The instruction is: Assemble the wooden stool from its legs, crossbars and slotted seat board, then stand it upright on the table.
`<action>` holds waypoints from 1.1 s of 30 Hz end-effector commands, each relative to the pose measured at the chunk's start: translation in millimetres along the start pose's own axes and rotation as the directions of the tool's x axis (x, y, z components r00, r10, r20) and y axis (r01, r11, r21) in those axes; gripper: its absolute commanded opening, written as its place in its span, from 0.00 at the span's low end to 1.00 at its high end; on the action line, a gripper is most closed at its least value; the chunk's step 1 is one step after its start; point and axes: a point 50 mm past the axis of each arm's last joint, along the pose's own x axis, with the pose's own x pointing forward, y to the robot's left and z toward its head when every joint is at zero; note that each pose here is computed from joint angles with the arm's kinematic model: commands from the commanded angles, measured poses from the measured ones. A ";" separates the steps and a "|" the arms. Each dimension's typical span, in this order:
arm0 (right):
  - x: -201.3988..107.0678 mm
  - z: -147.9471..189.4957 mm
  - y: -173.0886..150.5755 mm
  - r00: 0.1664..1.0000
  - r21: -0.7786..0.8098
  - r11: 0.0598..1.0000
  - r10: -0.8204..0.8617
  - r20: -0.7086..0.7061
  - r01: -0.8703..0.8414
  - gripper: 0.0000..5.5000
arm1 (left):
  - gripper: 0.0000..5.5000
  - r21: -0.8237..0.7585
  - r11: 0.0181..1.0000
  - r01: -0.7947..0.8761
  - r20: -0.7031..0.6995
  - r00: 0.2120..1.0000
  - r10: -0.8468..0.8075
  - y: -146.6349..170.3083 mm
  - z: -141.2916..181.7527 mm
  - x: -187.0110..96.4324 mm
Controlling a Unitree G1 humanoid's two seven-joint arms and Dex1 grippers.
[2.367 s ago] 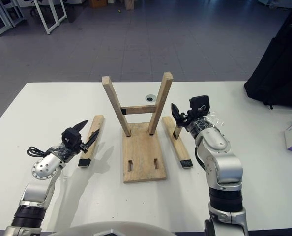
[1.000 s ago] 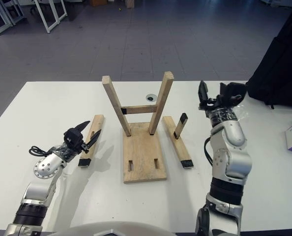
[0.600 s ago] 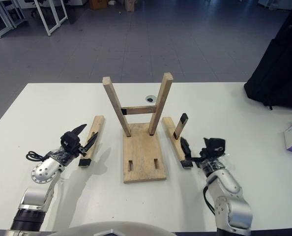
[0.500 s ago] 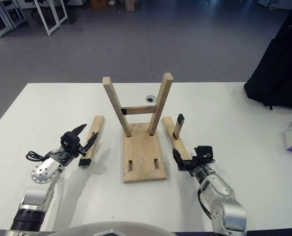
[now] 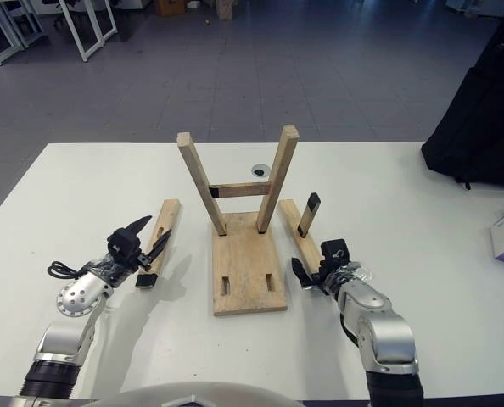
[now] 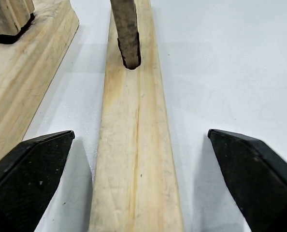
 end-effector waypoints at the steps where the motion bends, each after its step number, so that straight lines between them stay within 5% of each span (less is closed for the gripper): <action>1: -4.3 4.6 3.1 0.998 -0.003 1.000 0.028 -0.052 -0.029 0.93 | 0.49 0.008 1.000 -0.009 -0.008 1.000 0.009 -1.8 -1.4 -2.0; 9: 1.9 18.5 -4.5 0.993 -0.024 0.999 0.042 -0.109 -0.045 0.89 | 0.49 0.001 1.000 -0.020 -0.010 1.000 0.020 -5.6 -1.8 -3.0; 25: 7.3 -6.4 4.6 0.979 -0.006 0.997 0.069 -0.192 -0.072 0.37 | 0.49 0.001 1.000 -0.019 -0.007 1.000 0.019 -4.2 -0.1 -1.9; 33: 8.0 1.3 -2.2 0.998 0.107 0.994 0.020 -0.067 -0.013 0.36 | 0.49 -0.088 0.996 -0.011 0.000 1.000 0.011 -0.7 1.2 -2.3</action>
